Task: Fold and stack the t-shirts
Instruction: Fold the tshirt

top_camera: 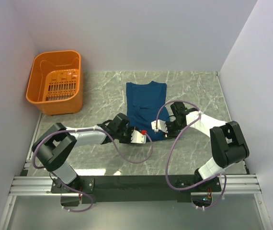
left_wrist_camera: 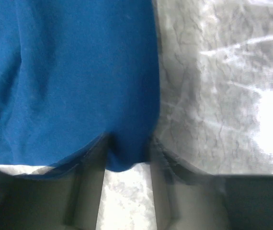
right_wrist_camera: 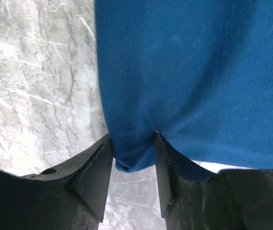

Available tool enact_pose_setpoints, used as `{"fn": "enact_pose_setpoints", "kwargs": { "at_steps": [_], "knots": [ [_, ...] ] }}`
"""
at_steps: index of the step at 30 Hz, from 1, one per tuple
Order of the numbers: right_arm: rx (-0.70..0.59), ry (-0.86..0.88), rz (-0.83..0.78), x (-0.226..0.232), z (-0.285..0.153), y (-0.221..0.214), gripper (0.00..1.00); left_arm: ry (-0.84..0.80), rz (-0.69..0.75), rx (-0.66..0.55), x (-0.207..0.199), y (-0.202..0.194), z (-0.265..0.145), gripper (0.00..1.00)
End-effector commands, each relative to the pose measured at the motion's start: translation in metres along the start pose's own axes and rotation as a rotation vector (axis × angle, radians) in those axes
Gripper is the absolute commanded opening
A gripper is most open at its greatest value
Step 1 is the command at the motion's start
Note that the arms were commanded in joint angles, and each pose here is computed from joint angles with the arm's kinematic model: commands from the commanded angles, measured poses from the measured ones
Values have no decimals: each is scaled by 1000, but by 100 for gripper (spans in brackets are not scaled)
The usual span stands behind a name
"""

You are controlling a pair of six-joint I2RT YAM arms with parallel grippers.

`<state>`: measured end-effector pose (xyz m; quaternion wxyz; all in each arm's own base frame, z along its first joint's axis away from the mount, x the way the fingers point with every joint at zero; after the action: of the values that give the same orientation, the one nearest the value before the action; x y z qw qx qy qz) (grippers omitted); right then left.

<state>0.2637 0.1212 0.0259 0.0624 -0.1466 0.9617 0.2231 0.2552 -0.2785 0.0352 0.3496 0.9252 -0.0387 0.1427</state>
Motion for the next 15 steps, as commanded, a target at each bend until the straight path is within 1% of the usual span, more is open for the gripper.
{"fn": "enact_pose_setpoints", "kwargs": {
  "at_steps": [1,2,4,6,7,8,10,11,12,13,14,15],
  "knots": [
    [9,-38,-6,-14,-3,0,46,11,-16,55,0,-11,4,29],
    [12,-36,-6,-14,-3,0,42,15,-16,51,2,-9,3,24],
    [16,-36,2,-15,-2,0,39,16,-16,48,0,-9,1,13],
    [25,-39,1,-16,-1,-1,35,17,-16,38,-1,-7,-1,7],
    [26,-37,4,-16,-1,-1,33,14,-18,32,-1,-6,-2,1],
    [25,-41,4,-17,-1,-1,23,17,-18,27,-1,-5,-4,1],
    [4,-35,3,-15,-2,3,11,-8,-24,9,-6,-1,-6,0],
    [-11,-20,9,-10,-5,6,3,-17,-29,3,-8,1,-8,0],
    [-29,-9,6,-7,-7,9,0,-41,-31,-18,-12,7,-12,0],
    [-75,-20,-3,-8,-16,19,0,-56,-34,-25,-14,9,-14,0],
    [-93,24,11,6,-22,22,0,-62,-29,-52,-15,17,-21,0],
    [-110,27,17,9,-27,27,0,-78,-28,-69,-18,21,-25,0]
  ]
}}
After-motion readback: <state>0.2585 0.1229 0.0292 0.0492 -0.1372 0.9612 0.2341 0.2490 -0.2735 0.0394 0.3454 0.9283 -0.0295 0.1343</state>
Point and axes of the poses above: each gripper's point midway between its finger pads, its own z axis out along the fingers, its own x axis along the line the jaws close on, y = z × x, the point moved 1 cm from there along -z, back along the fingers, and after that the axes turned 9 degrees about -z, right-handed, at the moved point
